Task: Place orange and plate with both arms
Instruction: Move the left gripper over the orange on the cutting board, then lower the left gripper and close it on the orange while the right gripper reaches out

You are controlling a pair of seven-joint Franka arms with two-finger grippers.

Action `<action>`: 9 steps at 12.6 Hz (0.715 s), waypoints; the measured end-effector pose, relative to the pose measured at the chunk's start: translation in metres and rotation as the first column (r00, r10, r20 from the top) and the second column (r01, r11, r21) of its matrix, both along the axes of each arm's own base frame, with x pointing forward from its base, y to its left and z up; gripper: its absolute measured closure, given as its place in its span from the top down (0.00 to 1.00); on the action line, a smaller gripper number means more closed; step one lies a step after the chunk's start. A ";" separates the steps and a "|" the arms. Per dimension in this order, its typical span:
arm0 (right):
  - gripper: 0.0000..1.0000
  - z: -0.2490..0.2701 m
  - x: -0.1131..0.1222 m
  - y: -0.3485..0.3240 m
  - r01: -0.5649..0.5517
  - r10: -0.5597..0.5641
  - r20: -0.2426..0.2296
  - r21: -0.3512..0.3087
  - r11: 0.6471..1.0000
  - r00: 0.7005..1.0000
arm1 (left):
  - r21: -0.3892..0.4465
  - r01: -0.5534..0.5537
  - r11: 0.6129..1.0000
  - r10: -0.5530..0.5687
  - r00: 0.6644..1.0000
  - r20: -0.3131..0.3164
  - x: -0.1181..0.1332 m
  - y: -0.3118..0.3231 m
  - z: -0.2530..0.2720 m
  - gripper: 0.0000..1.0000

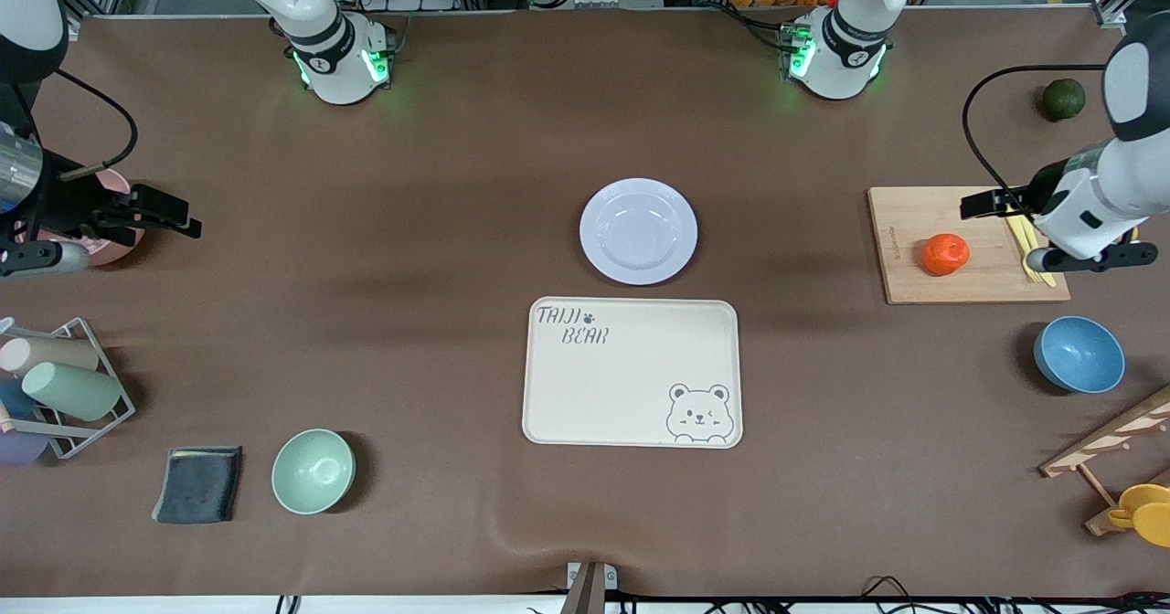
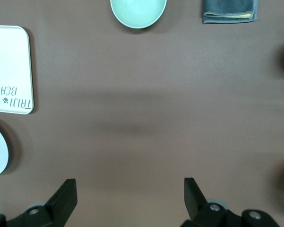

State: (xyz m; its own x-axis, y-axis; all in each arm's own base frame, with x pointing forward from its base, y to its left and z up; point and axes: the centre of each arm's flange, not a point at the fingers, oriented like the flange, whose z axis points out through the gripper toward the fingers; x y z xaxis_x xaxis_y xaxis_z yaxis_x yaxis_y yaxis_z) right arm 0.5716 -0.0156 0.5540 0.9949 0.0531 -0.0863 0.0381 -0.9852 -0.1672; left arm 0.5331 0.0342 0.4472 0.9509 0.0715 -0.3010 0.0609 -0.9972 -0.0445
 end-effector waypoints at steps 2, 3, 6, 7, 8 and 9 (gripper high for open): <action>1.00 -0.004 0.002 0.002 0.003 -0.003 -0.007 0.021 1.000 1.000 | -0.002 0.005 1.000 -0.005 1.000 -0.011 -0.008 -0.002 -0.031 1.00; 1.00 -0.006 0.003 0.003 0.006 -0.005 -0.010 0.035 0.999 1.000 | -0.001 0.006 1.000 -0.006 1.000 -0.007 -0.011 -0.002 -0.041 1.00; 1.00 -0.020 0.008 0.005 0.028 -0.025 -0.036 0.097 0.995 0.999 | 0.022 0.024 0.999 -0.024 1.000 0.017 -0.018 -0.001 -0.061 1.00; 1.00 -0.027 0.011 0.005 0.033 -0.028 -0.048 0.108 0.994 0.998 | 0.025 0.027 0.999 -0.028 0.999 0.023 -0.021 -0.001 -0.068 1.00; 1.00 -0.036 0.014 0.006 0.041 -0.033 -0.063 0.129 0.991 0.997 | 0.031 0.034 0.999 -0.035 0.999 0.031 -0.024 0.000 -0.078 1.00; 1.00 -0.046 0.016 0.010 0.054 -0.041 -0.082 0.169 0.984 0.996 | 0.047 0.047 0.998 -0.049 0.998 0.041 -0.029 0.002 -0.090 1.00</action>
